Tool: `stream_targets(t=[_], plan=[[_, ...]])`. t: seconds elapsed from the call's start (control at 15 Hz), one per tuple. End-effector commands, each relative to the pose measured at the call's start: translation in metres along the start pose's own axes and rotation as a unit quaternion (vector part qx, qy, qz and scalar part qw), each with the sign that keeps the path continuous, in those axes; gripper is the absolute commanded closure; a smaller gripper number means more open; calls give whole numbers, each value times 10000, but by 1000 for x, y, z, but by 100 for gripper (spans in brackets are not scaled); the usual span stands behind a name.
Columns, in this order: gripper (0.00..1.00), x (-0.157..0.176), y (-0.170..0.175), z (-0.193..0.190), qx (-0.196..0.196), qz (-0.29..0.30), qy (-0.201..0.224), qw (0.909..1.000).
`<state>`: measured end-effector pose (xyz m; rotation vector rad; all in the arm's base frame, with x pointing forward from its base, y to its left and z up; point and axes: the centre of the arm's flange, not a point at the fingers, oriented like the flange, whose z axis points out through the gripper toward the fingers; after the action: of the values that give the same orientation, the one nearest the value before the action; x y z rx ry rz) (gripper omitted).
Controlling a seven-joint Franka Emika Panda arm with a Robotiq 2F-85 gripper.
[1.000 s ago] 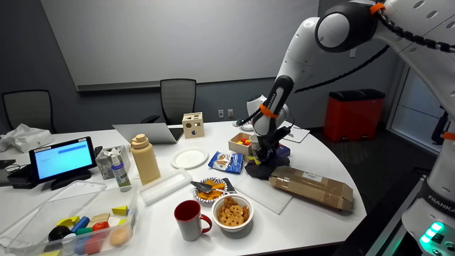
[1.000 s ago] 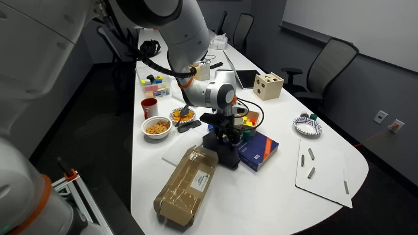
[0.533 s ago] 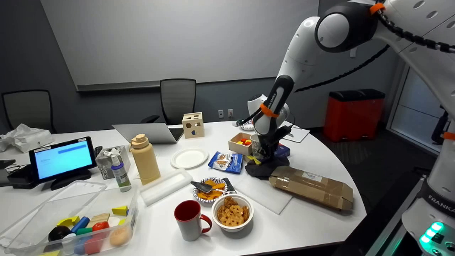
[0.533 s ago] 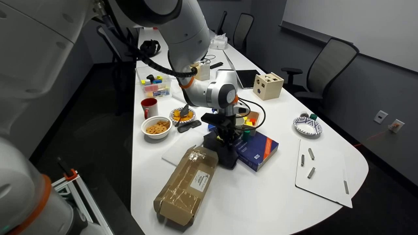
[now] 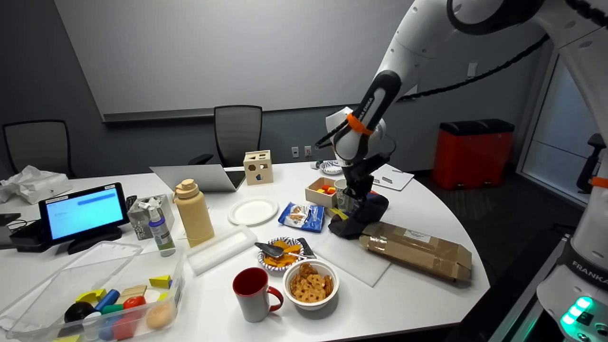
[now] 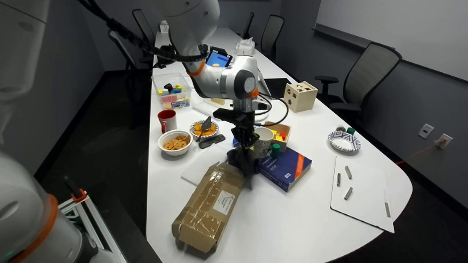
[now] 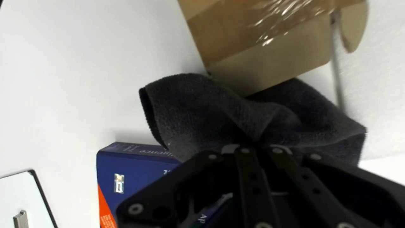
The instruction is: Use the grey cloth to wipe the table
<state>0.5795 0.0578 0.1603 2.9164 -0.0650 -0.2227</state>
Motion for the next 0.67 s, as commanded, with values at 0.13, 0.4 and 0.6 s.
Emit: stream_targets(t=[0.13,0.4,0.6], plan=[[99,-88,-49,-87,407,217,-125,9989],[99,-127,-83,-84,512,105,-484,9975],[99,-140,-95,-58,639,-153,-875,9940]])
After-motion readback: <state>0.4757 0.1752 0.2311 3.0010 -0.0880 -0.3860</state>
